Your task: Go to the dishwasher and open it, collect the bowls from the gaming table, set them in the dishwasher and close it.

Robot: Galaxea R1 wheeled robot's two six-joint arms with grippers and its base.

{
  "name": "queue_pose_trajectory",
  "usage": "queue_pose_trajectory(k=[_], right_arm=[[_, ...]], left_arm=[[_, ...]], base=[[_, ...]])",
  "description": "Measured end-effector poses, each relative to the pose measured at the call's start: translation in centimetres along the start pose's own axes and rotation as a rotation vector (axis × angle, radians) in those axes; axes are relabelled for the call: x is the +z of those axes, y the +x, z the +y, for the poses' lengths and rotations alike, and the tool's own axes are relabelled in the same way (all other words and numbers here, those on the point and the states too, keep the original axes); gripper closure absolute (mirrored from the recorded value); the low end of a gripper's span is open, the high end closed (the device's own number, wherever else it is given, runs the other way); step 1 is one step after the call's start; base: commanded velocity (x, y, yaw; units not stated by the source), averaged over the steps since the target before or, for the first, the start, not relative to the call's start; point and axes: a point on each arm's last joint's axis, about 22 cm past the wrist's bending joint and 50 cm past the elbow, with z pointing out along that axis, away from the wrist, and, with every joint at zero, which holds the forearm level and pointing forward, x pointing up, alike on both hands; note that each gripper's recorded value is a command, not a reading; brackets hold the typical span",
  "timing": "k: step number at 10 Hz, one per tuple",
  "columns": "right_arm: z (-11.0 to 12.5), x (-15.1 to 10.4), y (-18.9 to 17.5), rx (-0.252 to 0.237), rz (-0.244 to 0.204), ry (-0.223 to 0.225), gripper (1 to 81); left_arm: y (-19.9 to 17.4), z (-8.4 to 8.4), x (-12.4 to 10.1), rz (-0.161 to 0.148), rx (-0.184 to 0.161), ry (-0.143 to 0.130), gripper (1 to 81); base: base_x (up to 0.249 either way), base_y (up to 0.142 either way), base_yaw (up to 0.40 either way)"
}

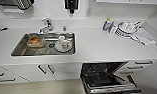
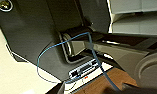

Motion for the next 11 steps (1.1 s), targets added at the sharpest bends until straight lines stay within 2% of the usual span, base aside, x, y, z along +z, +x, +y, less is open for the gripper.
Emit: queue_pose_trajectory(k=[1, 3, 4, 5, 7, 9, 10, 11], right_arm=[[-0.8, 0.7, 1.9, 0.001, 0.007, 0.018, 81.1], [-2.3, 2.0, 5.5, 0.004, 0.013, 0.050, 81.1], [-2.8, 2.5, 7.9, -0.003, 0.021, 0.057, 81.1], [-3.4, 3.0, 10.1, -0.007, 0.027, 0.065, 81.1], [-5.0, 4.2, 13.8, -0.014, 0.028, 0.088, 81.1], [-6.1, 5.6, 17.5, -0.005, 0.032, 0.094, 81.1], [-6.0, 6.2, 19.5, -0.001, 0.041, 0.083, 81.1], [-5.7, 6.6, 21.2, 0.001, 0.051, 0.069, 81.1]], left_arm=[[-1.4, -0.3, 1.2, -0.008, -0.003, -0.003, 1.0], [-4.5, 1.1, 3.8, -0.032, -0.017, -0.031, 1.0], [-5.7, 1.6, 4.9, -0.043, -0.022, -0.033, 1.0], [-6.6, 1.4, 5.8, -0.052, -0.025, -0.024, 1.0], [-8.5, 0.6, 7.4, -0.078, -0.030, 0.015, 1.0], [-11.6, 2.6, 9.2, -0.114, -0.044, 0.009, 1.0], [-13.0, 3.1, 9.8, -0.131, -0.050, 0.015, 1.0], [-13.8, 2.9, 10.3, -0.144, -0.053, 0.033, 1.0]], base=[[0.000, 0.000, 0.000], [0.000, 0.000, 0.000], [0.000, 0.000, 0.000], [0.000, 0.000, 0.000], [0.000, 0.000, 0.000], [0.000, 0.000, 0.000], [0.000, 0.000, 0.000], [0.000, 0.000, 0.000]])
